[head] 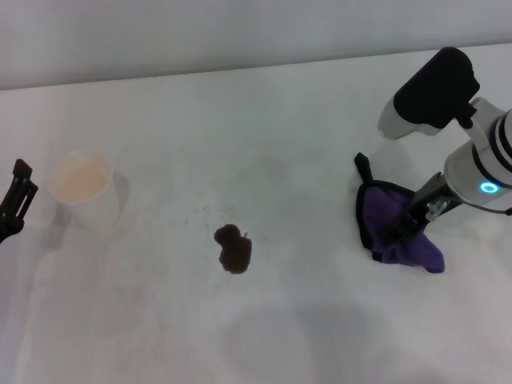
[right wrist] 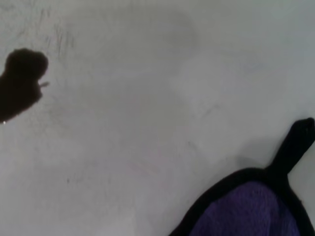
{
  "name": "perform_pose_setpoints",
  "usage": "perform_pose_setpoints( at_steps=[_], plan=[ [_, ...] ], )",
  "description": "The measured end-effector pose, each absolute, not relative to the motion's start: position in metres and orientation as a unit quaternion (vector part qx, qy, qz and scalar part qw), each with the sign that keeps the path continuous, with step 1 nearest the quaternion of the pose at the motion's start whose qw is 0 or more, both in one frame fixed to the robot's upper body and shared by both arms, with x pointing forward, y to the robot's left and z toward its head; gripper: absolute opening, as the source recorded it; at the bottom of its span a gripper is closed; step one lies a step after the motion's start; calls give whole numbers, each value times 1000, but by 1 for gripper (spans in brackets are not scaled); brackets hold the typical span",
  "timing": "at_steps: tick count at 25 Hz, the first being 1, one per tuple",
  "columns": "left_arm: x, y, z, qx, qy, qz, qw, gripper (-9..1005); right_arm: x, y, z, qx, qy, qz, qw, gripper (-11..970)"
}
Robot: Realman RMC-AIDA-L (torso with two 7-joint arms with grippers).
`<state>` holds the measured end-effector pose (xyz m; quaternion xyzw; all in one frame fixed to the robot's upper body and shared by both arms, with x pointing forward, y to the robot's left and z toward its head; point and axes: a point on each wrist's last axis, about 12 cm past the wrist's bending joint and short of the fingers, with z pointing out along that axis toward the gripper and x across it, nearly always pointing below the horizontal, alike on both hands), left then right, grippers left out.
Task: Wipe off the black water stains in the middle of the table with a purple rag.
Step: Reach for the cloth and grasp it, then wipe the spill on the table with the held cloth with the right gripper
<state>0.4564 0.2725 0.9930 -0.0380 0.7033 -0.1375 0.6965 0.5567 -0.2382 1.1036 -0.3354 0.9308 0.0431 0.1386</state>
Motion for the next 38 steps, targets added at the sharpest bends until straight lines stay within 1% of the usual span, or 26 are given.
perform_pose_setpoints(
  at_steps=[1,6,11,17,25,30,36,38],
  plan=[
    [457,272,993,-38,703,-138,697,887,558,-237,1105,-336,930,43,140,658],
    [457,273,993,-37,703,-137,697,888,560,-236,1107,-338,930,44,140,508],
    [458,273,994,-36,703,-137,697,887,560,-236,1107,-336,930,45,140,446],
    [459,273,994,-35,702,-138,698,887,560,-235,1107,-337,930,45,143,440],
    [461,274,995,-31,701,-135,699,888,561,-235,1107,-336,929,45,147,398],
    [463,276,995,-26,701,-131,700,888,563,-235,1107,-337,928,39,151,191],
    [465,277,996,-22,701,-130,701,888,565,-232,1110,-344,925,34,157,95],
    [465,277,996,-22,701,-129,701,888,566,-228,1114,-350,921,40,166,95]
  ],
)
